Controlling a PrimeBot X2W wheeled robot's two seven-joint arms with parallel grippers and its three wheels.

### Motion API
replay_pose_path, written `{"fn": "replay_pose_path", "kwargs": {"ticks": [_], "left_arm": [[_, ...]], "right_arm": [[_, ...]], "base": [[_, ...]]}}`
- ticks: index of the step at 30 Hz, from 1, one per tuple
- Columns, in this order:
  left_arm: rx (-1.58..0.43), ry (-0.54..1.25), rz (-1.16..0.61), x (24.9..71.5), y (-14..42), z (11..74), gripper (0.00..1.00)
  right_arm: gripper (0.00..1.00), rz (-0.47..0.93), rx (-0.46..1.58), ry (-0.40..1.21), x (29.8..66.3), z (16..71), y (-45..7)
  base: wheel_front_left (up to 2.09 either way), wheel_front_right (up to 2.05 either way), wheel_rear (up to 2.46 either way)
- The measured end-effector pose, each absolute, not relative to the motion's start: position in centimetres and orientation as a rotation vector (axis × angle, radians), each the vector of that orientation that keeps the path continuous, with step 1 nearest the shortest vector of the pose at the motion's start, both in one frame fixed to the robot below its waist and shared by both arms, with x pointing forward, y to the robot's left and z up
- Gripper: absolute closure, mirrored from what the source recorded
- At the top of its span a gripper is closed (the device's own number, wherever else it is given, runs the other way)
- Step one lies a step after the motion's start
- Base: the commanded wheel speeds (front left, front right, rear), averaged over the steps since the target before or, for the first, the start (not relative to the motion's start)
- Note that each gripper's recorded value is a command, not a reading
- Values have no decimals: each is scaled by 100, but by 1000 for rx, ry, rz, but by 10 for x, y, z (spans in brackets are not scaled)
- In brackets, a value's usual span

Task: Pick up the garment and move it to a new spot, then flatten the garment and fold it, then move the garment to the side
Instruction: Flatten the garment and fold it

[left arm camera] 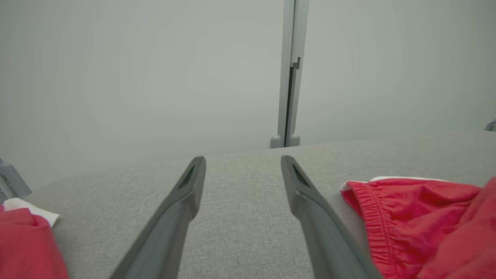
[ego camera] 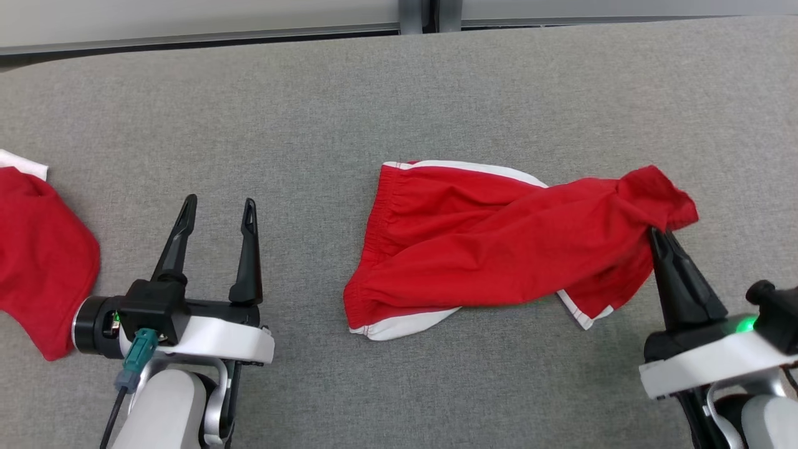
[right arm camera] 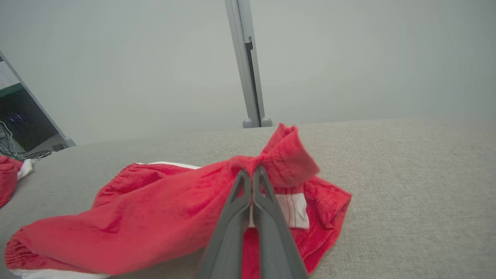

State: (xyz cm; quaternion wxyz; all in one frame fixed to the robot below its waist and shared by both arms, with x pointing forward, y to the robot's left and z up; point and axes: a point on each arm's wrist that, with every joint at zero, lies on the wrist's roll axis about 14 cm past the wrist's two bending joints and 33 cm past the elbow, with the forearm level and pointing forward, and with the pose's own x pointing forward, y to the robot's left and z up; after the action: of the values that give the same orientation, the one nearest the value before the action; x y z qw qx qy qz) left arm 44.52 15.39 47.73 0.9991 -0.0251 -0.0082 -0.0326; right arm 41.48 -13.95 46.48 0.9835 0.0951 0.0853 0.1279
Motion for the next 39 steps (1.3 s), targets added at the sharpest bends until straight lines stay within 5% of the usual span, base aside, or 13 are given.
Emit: {"fn": "replay_pose_path", "kwargs": {"ticks": [22, 23, 25, 39], "left_arm": [[-62, 8, 9, 458, 170, 464, 0], [-61, 10, 10, 457, 171, 463, 0], [-60, 7, 9, 458, 170, 464, 0], [-52, -35, 8, 447, 170, 482, 0]], "right_arm": [[100, 417, 174, 181, 543, 442, -85], [72, 416, 180, 177, 546, 442, -84], [0, 419, 178, 170, 548, 442, -82], [0, 334, 144, 51, 511, 465, -124]], "base": [[0, 0, 0], [0, 0, 0], [0, 0, 0], [0, 0, 0]]}}
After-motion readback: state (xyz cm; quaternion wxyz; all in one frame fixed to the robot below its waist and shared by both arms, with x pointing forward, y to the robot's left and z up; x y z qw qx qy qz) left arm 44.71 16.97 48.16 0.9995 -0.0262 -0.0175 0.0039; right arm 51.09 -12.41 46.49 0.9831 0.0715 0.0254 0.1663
